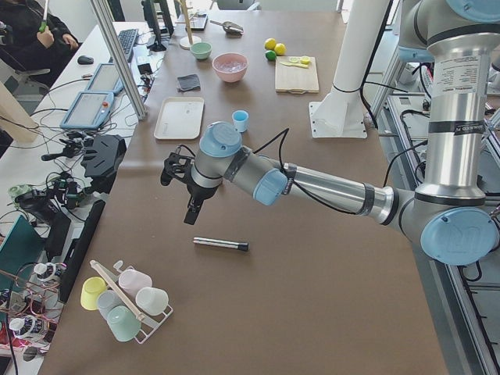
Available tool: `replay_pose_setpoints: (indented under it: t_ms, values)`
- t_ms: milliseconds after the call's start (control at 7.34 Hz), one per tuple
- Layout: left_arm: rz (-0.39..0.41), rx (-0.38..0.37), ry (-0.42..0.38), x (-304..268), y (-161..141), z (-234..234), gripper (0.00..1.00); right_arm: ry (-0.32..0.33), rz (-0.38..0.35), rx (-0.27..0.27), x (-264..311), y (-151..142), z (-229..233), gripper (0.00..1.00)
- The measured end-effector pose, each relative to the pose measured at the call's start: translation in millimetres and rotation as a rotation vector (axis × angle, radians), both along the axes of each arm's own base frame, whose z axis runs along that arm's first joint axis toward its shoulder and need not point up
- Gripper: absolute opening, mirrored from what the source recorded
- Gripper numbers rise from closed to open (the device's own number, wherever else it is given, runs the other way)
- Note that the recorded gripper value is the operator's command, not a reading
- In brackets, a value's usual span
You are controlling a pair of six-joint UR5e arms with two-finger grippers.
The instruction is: Mash ice and strawberries in cup
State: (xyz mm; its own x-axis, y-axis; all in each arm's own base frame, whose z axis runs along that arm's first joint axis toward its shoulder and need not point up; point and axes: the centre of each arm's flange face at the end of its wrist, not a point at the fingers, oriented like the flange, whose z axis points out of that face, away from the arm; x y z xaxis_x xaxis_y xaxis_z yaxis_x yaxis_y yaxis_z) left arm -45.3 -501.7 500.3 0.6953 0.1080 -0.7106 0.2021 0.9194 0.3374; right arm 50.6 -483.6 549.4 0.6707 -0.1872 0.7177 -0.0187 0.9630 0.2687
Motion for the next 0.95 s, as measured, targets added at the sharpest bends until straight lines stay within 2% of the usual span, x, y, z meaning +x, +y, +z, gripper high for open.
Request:
replay_pose_setpoints:
  t_ms: [273,954]
  values:
    - [0.002,-0.034,0.021,15.2,-1.5,6.4,0.98,0.002,0.000,0.004,0.2,-0.1,-1.2,0.98]
    - [0.044,-0.012,0.024,18.0,16.1,20.7,0.98,0.001,0.004,0.001,0.1,-3.8,-3.6,0.98]
